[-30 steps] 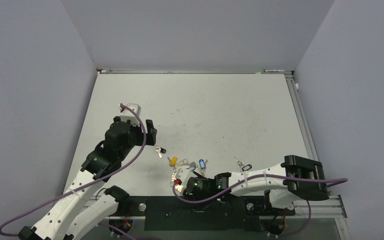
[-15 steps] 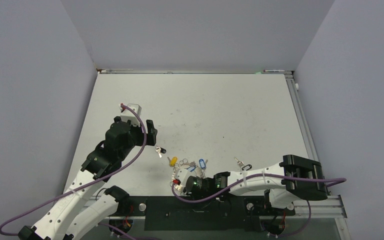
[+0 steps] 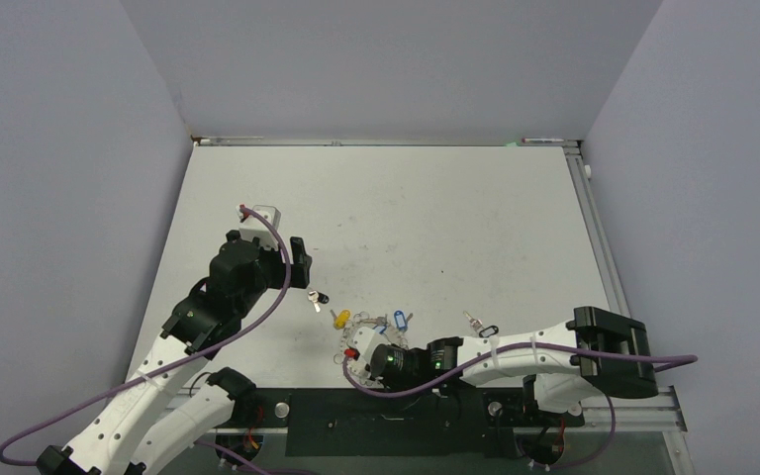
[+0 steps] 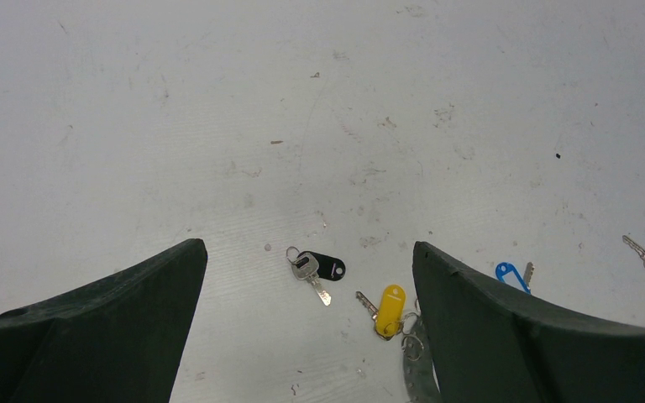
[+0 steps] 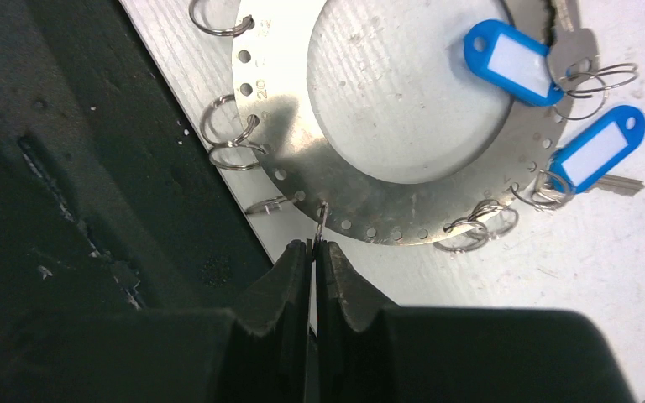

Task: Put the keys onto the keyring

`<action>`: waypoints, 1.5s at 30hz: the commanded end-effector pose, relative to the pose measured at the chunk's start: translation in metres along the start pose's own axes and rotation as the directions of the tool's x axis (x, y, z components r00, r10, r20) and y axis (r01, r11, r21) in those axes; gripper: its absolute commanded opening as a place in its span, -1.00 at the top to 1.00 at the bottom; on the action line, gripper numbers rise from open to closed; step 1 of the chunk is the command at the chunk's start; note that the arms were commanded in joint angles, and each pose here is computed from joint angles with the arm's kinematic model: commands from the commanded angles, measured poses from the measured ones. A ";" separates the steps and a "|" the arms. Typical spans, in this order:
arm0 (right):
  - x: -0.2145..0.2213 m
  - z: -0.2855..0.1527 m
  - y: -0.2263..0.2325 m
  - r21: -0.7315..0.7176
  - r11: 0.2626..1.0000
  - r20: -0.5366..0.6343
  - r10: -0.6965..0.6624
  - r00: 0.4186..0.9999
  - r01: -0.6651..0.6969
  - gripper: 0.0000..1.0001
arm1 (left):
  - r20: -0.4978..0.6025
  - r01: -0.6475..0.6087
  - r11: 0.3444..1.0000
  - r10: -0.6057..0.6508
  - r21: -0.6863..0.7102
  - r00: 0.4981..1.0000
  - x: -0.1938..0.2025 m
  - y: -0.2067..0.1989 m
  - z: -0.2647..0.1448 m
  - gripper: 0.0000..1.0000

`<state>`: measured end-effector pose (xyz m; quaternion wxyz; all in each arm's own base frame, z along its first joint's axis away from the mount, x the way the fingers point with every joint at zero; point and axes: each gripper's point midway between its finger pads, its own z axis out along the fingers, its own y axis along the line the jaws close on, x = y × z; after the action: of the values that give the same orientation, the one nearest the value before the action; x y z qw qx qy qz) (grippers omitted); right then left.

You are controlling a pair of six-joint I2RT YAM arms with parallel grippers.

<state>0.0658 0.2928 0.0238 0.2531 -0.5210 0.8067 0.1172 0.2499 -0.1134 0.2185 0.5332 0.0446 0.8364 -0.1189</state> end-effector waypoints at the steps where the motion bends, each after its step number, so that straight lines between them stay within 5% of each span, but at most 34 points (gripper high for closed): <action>1: -0.025 -0.019 -0.007 0.021 1.000 0.104 0.021 0.994 -0.023 0.90 | 0.044 0.000 1.000 -0.001 0.023 0.999 -0.012 -0.005 0.000 -0.80; 20: -0.052 -0.047 -0.020 0.131 0.991 0.250 0.005 0.968 -0.039 0.90 | 0.055 0.004 0.999 -0.007 0.042 0.998 -0.014 -0.008 -0.003 -0.80; 30: -0.085 -0.078 -0.033 0.222 0.973 0.447 -0.043 0.894 -0.064 0.90 | 0.132 -0.001 0.969 -0.033 0.248 0.991 -0.029 -0.041 -0.020 -0.80; 35: -0.103 -0.107 -0.036 0.208 0.977 0.568 -0.076 0.820 -0.054 0.90 | 0.202 -0.046 0.878 -0.059 0.477 0.978 -0.040 -0.079 -0.048 -0.68; 45: -0.116 -0.143 -0.030 0.121 0.993 0.711 -0.086 0.698 -0.001 0.90 | 0.288 -0.173 0.569 -0.118 0.804 0.950 -0.044 -0.137 -0.112 -0.36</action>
<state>0.0935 0.2968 0.1775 0.5424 -0.4538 0.6732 0.2159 0.1756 -0.1970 0.2891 0.5721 0.2145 0.6767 -0.4108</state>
